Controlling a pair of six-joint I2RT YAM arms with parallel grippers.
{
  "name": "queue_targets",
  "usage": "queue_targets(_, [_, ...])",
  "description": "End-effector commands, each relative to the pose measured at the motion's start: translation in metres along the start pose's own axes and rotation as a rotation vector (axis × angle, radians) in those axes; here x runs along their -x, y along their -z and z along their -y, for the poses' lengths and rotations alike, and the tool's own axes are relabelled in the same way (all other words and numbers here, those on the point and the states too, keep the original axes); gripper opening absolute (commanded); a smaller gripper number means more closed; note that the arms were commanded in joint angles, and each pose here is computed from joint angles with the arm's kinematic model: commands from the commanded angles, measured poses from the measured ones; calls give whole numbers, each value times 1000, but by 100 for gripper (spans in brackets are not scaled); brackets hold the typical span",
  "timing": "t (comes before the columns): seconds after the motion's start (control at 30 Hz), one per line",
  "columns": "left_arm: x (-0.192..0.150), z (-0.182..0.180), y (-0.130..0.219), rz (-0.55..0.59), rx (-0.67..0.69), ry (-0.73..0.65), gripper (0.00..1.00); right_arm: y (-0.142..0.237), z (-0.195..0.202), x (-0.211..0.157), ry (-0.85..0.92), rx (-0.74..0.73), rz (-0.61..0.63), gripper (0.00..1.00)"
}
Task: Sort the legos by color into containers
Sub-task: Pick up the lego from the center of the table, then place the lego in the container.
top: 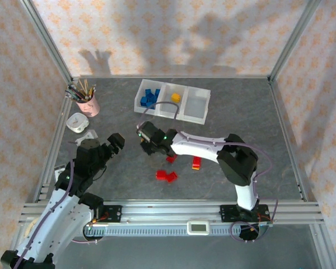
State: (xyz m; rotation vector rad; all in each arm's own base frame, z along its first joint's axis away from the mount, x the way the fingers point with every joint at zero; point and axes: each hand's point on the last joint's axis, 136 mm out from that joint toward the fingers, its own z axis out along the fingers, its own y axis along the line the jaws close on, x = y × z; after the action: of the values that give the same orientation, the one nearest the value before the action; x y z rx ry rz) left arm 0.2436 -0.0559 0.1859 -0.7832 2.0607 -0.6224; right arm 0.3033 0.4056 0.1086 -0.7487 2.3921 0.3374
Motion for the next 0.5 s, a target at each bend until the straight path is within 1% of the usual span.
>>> queue_targets(0.0, [24,30,6,61,-68,-55,99,22,42,52,-142,-85,109,18])
queue_targets(0.1, [33,42,2,77,-75,-84,99,22,85,81,-228,-171,155,18])
queue_targets(0.23, [41,55,-9,85,-84,-112,99,15,137,104,-320,-268,206,19])
queue_targets(0.37, [44,63,-27,83,-82,-133,99,-8,184,121,-384,-348,215,20])
queue_targets(0.47, [42,70,-42,62,-93,-143,99,-28,210,130,-407,-390,217,20])
